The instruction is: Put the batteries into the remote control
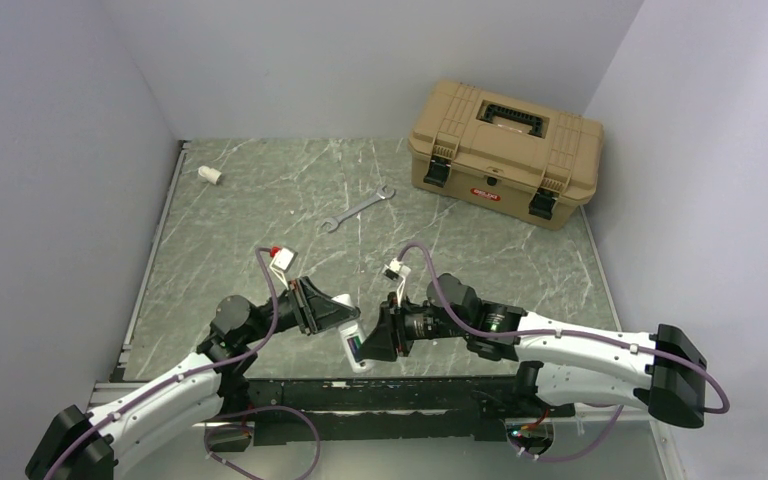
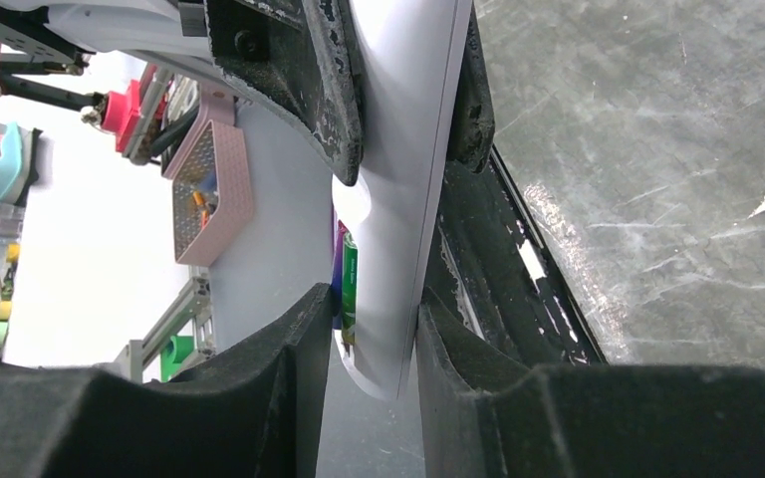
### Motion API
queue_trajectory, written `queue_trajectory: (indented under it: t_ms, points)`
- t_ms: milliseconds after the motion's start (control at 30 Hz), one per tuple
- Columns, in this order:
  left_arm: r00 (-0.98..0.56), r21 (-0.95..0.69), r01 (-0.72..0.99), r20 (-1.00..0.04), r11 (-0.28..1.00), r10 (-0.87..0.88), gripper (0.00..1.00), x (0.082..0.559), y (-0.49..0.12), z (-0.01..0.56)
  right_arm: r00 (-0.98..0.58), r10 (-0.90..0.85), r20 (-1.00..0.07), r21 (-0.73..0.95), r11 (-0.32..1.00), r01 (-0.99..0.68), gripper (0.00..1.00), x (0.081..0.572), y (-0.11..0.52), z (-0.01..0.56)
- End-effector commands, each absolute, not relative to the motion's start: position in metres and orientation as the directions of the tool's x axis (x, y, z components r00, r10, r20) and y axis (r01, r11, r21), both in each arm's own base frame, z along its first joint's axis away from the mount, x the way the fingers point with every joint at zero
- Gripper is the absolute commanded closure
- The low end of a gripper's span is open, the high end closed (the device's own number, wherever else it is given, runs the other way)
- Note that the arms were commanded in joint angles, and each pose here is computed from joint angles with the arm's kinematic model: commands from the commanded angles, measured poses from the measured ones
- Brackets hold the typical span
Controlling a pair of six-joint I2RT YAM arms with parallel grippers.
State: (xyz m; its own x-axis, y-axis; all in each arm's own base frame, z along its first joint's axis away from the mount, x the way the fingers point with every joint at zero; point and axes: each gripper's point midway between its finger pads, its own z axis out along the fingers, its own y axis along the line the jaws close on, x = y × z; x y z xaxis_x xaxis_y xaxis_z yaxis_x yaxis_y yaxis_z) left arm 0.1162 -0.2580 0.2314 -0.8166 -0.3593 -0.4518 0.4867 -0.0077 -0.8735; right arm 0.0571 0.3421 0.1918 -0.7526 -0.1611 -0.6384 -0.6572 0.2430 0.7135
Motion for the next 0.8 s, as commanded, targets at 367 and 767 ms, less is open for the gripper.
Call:
queue_trajectory:
  t_ms: [367,767]
  points:
    - [-0.791,-0.893,0.45,-0.387,-0.023,-0.475,1.0,0.127,-0.247,0.242,-0.717,-0.183,-0.673,0.65,0.318,-0.691,0.77,0.073,0.35,0.183]
    - [-0.789,-0.91,0.413,-0.352,-0.012,-0.503,1.0,0.133,-0.245,0.236,-0.699,-0.234,-0.676,0.591,0.394,-0.704,0.81,0.075,0.35,0.169]
